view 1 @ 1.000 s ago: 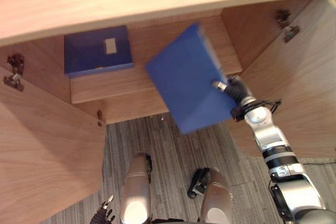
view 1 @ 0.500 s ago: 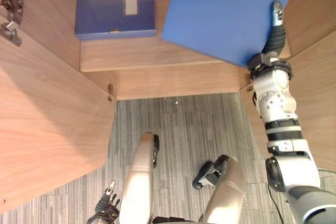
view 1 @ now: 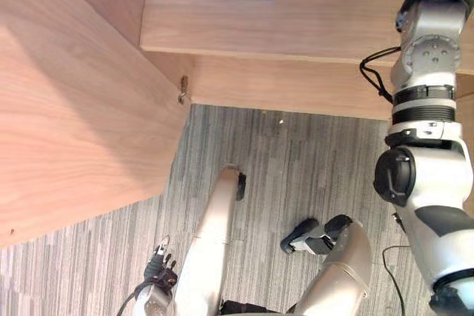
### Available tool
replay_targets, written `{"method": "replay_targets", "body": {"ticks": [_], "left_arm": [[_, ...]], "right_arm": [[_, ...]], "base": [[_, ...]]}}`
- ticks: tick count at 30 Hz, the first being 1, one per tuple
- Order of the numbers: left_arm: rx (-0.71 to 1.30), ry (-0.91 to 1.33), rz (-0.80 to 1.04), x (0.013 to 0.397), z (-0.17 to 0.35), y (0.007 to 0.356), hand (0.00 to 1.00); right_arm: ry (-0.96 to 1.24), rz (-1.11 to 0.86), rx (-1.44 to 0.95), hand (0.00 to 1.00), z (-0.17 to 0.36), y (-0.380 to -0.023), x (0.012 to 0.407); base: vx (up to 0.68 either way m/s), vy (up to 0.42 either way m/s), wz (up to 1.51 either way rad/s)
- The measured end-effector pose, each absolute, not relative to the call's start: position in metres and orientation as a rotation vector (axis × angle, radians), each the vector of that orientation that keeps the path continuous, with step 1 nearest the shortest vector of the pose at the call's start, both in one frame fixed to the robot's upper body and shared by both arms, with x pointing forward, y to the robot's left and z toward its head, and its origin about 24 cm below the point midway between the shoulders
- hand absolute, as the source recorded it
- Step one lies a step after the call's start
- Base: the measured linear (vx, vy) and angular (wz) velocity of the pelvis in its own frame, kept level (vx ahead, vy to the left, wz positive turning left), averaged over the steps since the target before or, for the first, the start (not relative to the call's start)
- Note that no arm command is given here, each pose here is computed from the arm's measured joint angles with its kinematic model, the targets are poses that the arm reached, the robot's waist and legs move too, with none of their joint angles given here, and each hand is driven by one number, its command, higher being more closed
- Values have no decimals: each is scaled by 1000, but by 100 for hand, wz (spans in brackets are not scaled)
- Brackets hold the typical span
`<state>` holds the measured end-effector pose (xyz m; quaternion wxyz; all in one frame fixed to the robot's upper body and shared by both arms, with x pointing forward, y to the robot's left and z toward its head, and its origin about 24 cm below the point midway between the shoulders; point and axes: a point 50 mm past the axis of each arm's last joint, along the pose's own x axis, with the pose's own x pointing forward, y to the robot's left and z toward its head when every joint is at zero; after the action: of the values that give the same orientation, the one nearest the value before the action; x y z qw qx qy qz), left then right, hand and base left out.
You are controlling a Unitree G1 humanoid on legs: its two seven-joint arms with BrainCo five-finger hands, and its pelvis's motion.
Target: Walk over to the cabinet, pick up the folder, carry it to the office cabinet, place the folder inside the office cabinet, then close the office cabinet door
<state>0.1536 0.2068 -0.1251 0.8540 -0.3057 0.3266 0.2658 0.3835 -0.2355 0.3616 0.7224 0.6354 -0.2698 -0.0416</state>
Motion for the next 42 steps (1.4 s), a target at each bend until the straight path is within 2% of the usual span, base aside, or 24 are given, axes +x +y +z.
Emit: {"method": "replay_targets", "body": {"ticks": [7,18,19,32,38,42], "left_arm": [[-651,670,621,166,-120,206,0],[-720,623,778,173,-115,213,0],[-723,620,776,175,-115,212,0],[-771,595,827,174,-114,215,0],[-774,594,833,173,-114,216,0],[-782,589,853,171,-114,219,0]], "right_arm": [[-478,-201,1545,100,356,-239,391],[-464,-257,1275,100,376,-247,387],[-465,-258,1237,0,379,-246,387],[-481,-282,1034,0,386,-244,385],[-491,-275,805,0,387,-234,388],[-485,-272,544,0,385,-222,392]], "base": [[39,-45,8],[24,-60,6],[9,-42,2],[9,-26,-1],[7,-21,-5],[5,-32,-5]]}}
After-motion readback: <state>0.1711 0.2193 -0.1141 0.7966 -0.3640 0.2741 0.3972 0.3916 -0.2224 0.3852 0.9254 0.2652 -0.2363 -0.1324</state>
